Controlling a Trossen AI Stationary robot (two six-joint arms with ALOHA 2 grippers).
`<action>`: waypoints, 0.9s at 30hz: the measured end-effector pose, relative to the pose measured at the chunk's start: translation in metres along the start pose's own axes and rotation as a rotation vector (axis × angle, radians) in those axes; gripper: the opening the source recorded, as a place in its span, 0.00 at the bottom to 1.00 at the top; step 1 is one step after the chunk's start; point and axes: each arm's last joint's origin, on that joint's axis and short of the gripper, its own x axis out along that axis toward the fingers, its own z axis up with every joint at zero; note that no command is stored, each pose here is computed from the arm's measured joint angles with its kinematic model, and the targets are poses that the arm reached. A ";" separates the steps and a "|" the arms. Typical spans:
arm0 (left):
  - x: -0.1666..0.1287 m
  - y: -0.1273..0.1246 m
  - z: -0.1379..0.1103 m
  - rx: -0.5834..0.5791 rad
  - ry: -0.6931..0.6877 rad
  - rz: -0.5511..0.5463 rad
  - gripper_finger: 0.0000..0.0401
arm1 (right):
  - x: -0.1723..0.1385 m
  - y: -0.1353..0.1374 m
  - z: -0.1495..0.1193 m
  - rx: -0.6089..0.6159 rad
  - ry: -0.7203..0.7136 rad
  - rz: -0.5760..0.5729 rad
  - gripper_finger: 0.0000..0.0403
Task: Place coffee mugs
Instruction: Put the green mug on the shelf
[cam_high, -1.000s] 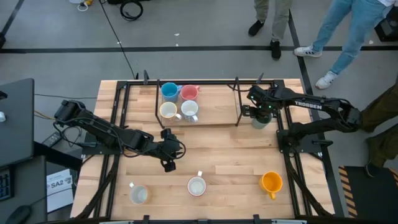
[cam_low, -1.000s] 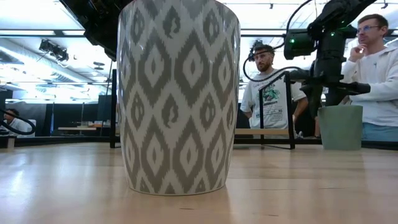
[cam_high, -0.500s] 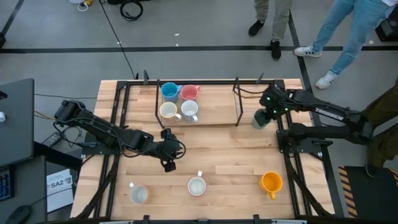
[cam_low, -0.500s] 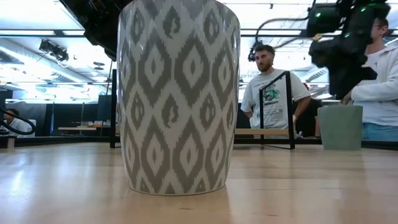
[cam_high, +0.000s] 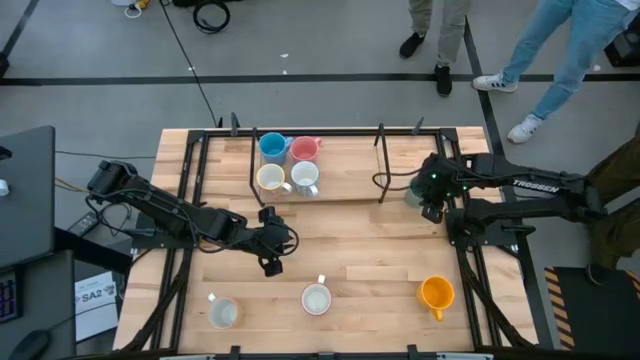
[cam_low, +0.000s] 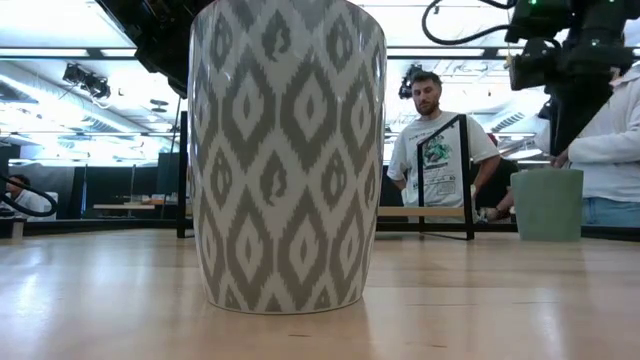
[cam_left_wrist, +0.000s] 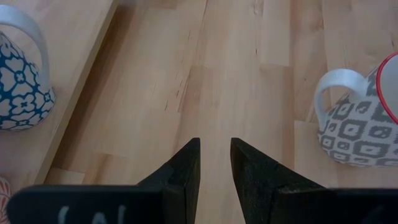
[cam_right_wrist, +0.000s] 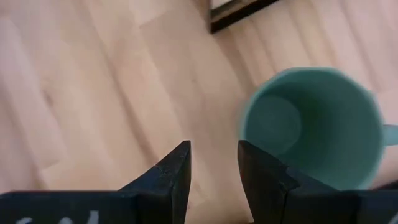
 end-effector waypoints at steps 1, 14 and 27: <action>0.000 0.000 0.000 0.000 0.000 0.000 0.24 | 0.001 0.001 0.000 -0.003 0.002 -0.025 0.34; 0.000 0.000 0.001 -0.006 -0.012 -0.005 0.24 | 0.012 0.006 0.005 -0.019 0.072 -0.108 0.34; 0.000 -0.001 0.002 -0.007 -0.016 -0.006 0.24 | 0.036 0.006 0.016 0.000 0.217 -0.211 0.34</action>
